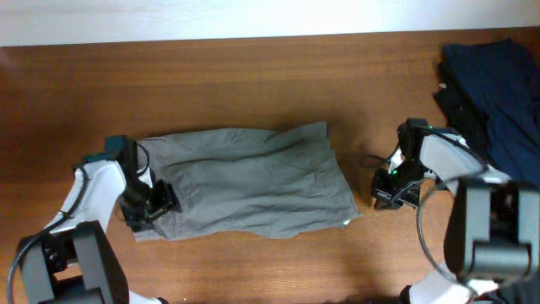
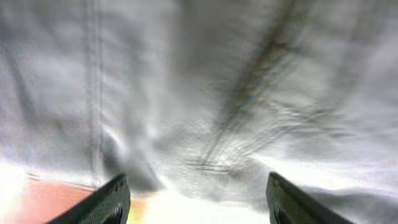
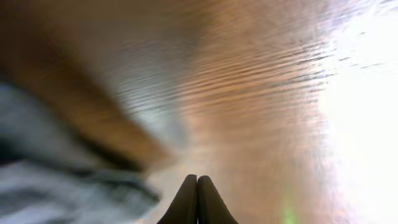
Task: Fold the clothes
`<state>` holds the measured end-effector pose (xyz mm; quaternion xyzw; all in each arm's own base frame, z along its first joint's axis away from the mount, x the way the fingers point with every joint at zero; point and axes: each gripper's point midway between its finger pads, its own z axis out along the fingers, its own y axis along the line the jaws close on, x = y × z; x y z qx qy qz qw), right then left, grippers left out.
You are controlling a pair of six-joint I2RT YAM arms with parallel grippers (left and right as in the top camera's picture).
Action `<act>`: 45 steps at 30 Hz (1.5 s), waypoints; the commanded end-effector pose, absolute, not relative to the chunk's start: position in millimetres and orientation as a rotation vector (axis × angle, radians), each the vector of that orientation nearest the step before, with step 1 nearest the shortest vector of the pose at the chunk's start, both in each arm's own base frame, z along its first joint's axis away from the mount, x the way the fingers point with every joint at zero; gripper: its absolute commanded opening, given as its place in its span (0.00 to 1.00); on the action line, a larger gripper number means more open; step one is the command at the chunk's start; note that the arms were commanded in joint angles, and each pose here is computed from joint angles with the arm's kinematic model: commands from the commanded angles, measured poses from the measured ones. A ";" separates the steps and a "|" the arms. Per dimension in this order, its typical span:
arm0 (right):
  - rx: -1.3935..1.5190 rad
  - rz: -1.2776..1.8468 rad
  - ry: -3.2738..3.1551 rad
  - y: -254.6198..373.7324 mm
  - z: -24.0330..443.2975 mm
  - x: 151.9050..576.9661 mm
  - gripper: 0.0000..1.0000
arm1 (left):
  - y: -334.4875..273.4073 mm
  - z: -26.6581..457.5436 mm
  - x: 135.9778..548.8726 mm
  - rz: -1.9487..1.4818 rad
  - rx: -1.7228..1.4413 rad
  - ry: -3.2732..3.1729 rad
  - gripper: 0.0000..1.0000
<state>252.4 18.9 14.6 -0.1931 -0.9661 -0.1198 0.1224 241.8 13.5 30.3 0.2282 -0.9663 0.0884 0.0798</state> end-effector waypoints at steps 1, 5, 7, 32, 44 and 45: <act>-0.346 -0.621 -3.100 39.4 85.8 292.5 0.04 | -1.1 64.0 267.5 0.449 0.638 -2.923 0.70; 0.072 -1.070 -3.290 94.1 153.9 319.1 0.04 | -0.4 80.8 306.6 0.526 0.597 -3.069 0.61; 0.193 -1.106 -3.326 113.3 159.8 327.6 0.04 | -1.7 83.0 329.4 0.562 0.570 -3.164 0.27; -0.390 -1.004 -3.204 96.9 -28.6 415.4 0.04 | 48.8 -11.7 394.3 -0.251 0.456 -3.340 0.00; -0.362 -1.103 -3.267 35.4 66.7 390.3 0.05 | 78.4 97.5 388.8 -0.023 0.665 -3.328 0.69; -0.335 -1.134 -3.284 40.1 84.2 387.4 0.04 | 83.6 105.6 380.2 -0.025 0.701 -3.314 1.00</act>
